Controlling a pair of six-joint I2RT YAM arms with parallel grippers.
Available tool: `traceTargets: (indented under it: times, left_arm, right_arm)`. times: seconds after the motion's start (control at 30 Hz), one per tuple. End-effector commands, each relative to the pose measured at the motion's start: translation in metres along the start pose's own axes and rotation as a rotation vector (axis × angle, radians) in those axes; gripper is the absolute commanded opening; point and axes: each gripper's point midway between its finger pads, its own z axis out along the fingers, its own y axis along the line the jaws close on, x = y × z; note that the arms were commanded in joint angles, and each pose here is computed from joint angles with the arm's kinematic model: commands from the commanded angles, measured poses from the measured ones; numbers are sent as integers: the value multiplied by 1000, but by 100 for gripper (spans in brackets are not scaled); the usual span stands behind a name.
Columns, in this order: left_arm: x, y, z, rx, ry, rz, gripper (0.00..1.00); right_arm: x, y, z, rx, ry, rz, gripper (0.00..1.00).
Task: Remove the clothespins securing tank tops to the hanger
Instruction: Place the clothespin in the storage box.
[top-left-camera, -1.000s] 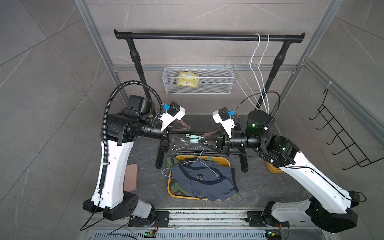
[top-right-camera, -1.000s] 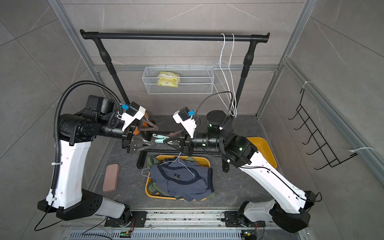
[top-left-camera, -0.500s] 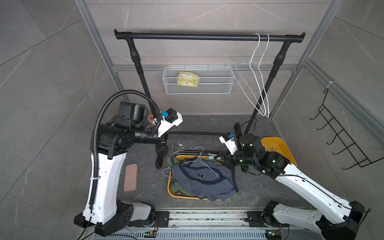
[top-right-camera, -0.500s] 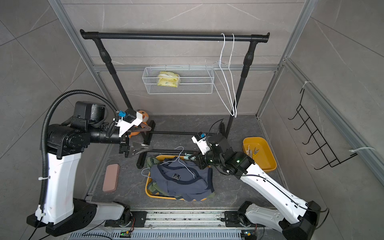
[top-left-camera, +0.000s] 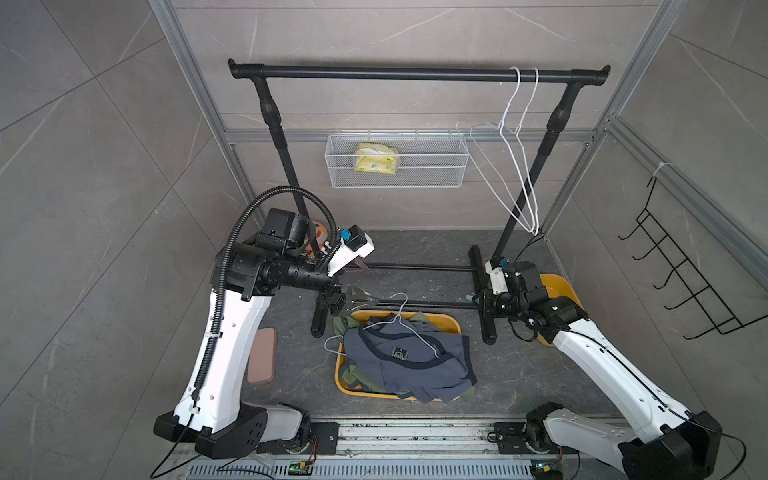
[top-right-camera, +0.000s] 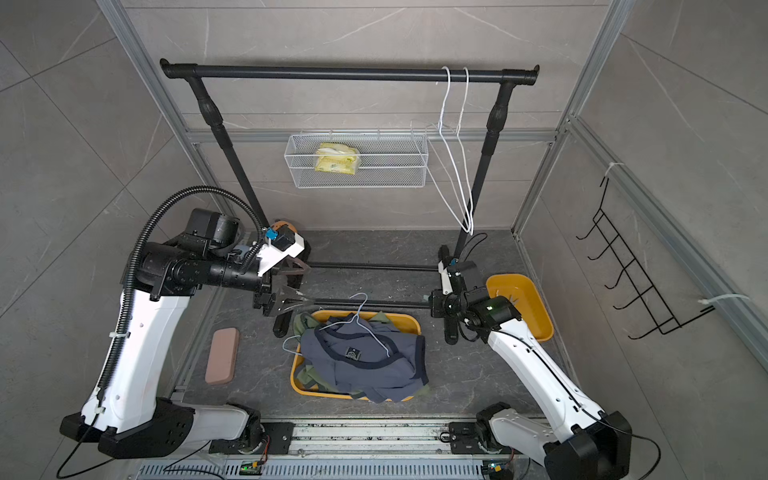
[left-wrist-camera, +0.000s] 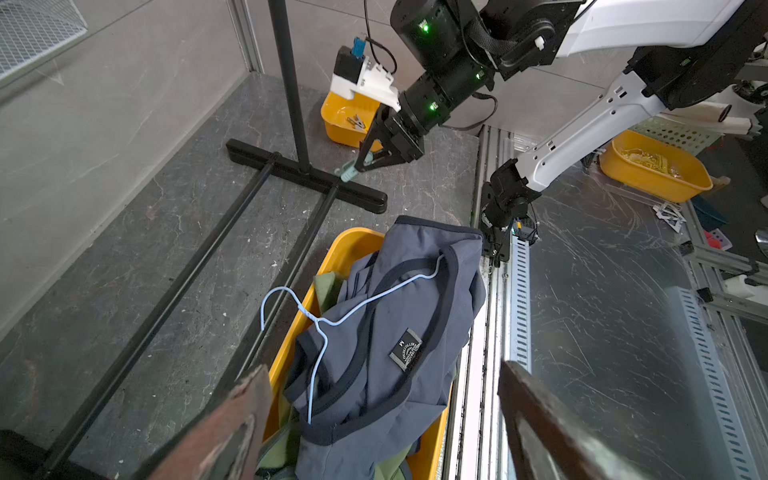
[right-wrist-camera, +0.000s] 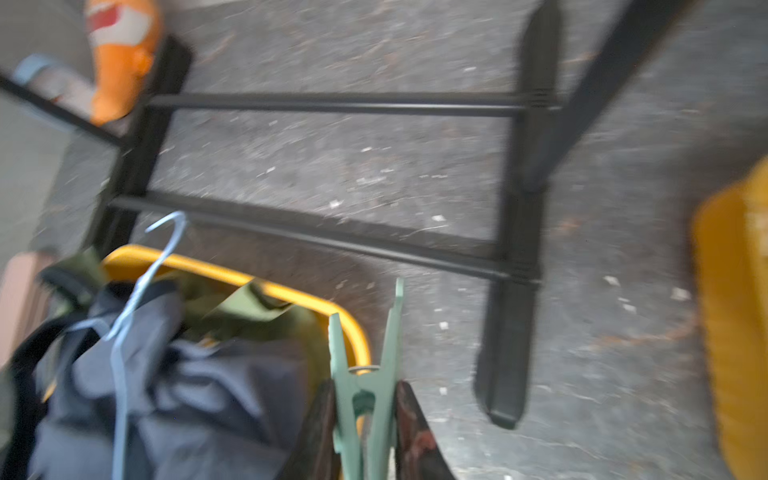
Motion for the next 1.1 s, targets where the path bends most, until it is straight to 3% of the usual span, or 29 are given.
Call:
traceTargets:
  times: [0.0, 0.27, 0.57, 0.77, 1.07]
  left_arm:
    - [-9, -4, -3, 10, -33, 48, 88]
    - [-11, 2, 5, 51, -41, 42, 88]
    - [-6, 11, 16, 76, -25, 28, 88]
    - [-4, 19, 23, 91, -17, 20, 88]
    - [-3, 22, 33, 143, -29, 0, 88]
  right_arm:
    - [-3, -37, 1, 110, -5, 80, 0]
    - [-15, -124, 7, 217, -42, 338, 0]
    - [7, -214, 24, 383, -50, 560, 0]
    - [19, -251, 21, 442, -53, 633, 0]
    - [48, -267, 44, 450, 68, 695, 17]
